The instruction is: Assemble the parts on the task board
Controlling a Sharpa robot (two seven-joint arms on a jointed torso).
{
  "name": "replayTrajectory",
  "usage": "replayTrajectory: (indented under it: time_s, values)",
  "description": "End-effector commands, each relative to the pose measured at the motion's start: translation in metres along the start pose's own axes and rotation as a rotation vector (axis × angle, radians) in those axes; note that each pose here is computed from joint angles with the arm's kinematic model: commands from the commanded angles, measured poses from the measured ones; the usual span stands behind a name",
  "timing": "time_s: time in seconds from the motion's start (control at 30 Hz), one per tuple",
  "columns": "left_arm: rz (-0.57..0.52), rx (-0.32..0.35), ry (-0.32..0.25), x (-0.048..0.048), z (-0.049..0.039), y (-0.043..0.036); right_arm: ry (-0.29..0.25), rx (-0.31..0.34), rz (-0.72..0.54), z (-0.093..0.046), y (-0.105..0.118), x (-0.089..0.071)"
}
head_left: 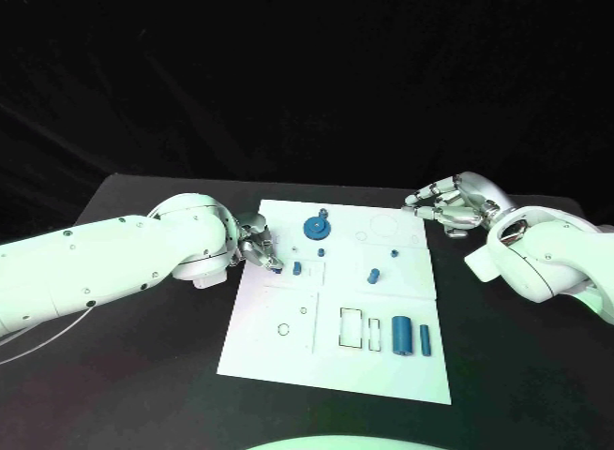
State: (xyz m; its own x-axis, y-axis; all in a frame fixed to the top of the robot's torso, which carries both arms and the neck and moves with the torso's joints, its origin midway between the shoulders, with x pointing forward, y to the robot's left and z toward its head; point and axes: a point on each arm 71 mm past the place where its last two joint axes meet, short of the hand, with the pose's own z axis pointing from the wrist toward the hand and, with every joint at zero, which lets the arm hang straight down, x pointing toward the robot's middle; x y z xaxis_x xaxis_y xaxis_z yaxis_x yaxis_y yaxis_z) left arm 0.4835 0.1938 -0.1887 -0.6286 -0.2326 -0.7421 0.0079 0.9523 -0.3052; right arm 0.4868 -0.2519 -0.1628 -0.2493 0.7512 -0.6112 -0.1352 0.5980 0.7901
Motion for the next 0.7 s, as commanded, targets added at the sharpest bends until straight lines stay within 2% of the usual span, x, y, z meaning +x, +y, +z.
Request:
replayTrajectory:
  time_s: [0.03,0.7]
  values:
    - [0.027,0.000,0.026,0.0030,0.0000,-0.0014,0.006,-0.005,-0.002,-0.0003,0.0004,0.0006]
    - [0.035,0.002,0.033,0.0042,0.0016,-0.0055,0.007,-0.006,-0.001,-0.0008,0.0006,0.0007]
